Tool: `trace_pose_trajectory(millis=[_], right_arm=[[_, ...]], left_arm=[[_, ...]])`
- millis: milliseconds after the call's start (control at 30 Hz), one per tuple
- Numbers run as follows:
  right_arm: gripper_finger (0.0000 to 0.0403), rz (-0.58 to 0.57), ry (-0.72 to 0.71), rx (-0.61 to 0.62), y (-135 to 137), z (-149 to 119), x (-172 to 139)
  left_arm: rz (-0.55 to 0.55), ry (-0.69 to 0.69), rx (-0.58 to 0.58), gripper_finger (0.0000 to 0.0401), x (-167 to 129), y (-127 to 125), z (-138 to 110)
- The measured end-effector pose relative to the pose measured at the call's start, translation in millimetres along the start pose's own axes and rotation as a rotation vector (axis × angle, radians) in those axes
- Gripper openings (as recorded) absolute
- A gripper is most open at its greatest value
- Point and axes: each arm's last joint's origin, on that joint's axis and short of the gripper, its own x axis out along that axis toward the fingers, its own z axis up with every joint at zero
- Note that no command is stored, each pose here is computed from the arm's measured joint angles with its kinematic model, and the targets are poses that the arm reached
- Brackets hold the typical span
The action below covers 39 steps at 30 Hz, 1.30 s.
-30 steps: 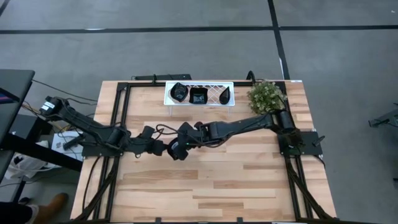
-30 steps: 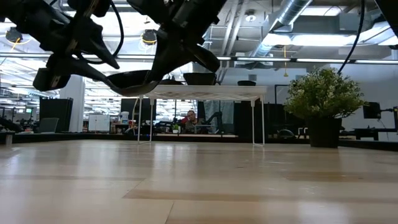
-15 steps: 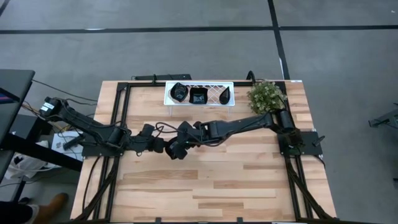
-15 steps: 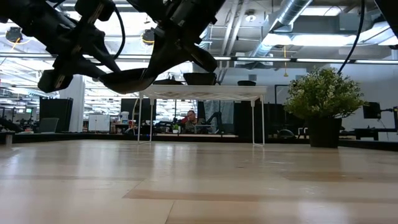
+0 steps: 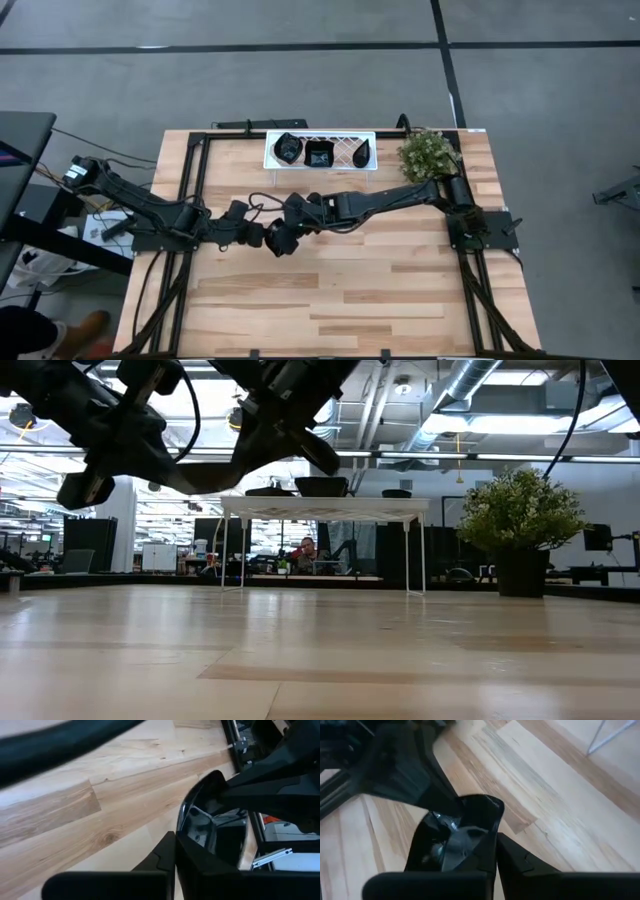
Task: Pick & Place Mini shaped plates
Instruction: Stack the leaf-shaped plate on top of the leaf-shaped plate on the shelf
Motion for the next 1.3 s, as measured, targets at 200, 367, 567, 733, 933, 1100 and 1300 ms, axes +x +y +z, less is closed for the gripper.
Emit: trace_pose_trajectory(millis=[200,367,567,733,933,1100,1300], right_arm=[[0.004,0.001,0.006,-0.042,-4,3,-1],[0.0082,0.03,0.036,-0.057,-6,5,0],[0.0118,0.01,0.051,-0.055,-12,8,-7],[0.0129,-0.029,0.05,-0.105,-18,14,-20],[0.0122,-0.123,0.125,-0.295,-27,12,-44],[0.0111,-0.234,0.262,-0.395,-38,2,-55],[0.0108,-0.317,0.336,-0.441,-45,-16,-51]], left_arm=[[-0.002,0.026,0.0,0.0006,0,0,-1],[0.006,0.036,0.005,0.0006,0,1,-1],[0.057,0.065,0.034,0.0006,0,7,-2],[0.095,0.087,0.052,0.0006,-1,11,-3],[0.102,0.09,0.072,0.0005,-1,12,-3],[0.095,0.089,0.071,0.0005,-2,11,-3],[0.048,0.073,0.047,0.0005,-6,7,0]])
